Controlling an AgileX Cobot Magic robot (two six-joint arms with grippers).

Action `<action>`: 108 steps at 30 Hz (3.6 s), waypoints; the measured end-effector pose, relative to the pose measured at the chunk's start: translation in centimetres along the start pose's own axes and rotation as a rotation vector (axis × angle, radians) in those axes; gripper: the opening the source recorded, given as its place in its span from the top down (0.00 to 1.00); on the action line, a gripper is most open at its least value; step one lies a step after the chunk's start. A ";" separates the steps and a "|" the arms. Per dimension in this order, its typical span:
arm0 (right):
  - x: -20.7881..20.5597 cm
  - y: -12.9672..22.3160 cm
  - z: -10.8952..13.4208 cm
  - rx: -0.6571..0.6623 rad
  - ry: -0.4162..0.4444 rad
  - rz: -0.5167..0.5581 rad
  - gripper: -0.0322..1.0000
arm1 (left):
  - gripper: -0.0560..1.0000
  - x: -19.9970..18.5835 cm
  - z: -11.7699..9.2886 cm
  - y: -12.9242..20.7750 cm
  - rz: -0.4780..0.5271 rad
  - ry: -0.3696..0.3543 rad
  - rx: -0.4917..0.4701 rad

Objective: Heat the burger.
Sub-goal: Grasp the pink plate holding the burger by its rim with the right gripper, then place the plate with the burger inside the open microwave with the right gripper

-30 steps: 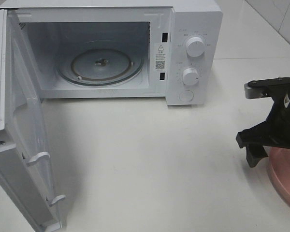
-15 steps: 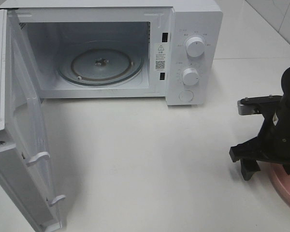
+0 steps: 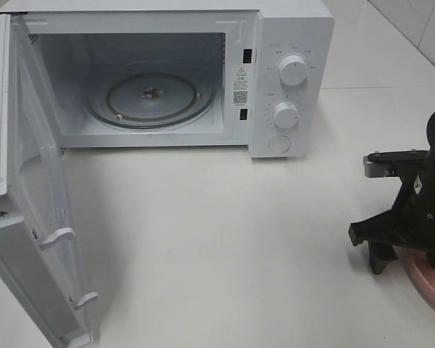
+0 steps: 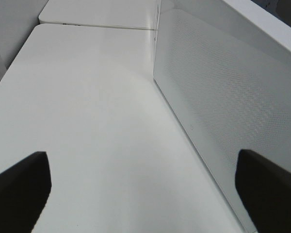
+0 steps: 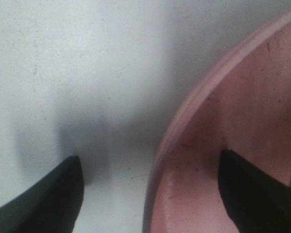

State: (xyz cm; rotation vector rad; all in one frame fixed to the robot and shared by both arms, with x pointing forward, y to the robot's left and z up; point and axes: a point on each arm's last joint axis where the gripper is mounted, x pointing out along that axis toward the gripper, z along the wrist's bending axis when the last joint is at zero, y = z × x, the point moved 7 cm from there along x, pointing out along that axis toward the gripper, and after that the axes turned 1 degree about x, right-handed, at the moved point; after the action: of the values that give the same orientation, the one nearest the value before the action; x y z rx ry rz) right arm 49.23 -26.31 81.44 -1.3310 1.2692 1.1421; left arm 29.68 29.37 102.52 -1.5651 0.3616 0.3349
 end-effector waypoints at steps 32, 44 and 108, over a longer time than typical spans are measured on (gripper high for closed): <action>-0.4 0.5 -0.1 -0.056 0.098 0.010 0.94 | 0.02 0.0 0.0 0.0 0.000 0.000 0.000; -1.6 0.6 -0.1 -0.107 0.240 -0.030 0.96 | 0.02 0.0 0.0 0.0 0.000 0.000 0.000; -11.4 9.2 7.6 -0.581 0.384 -0.211 0.94 | 0.02 0.0 0.0 0.0 0.000 0.000 0.000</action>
State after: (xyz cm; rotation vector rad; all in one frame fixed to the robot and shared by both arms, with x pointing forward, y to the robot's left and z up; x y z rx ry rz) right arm 39.58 -17.52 91.59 -2.1452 1.0528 1.1861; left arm 29.68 29.37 102.52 -1.5651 0.3616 0.3349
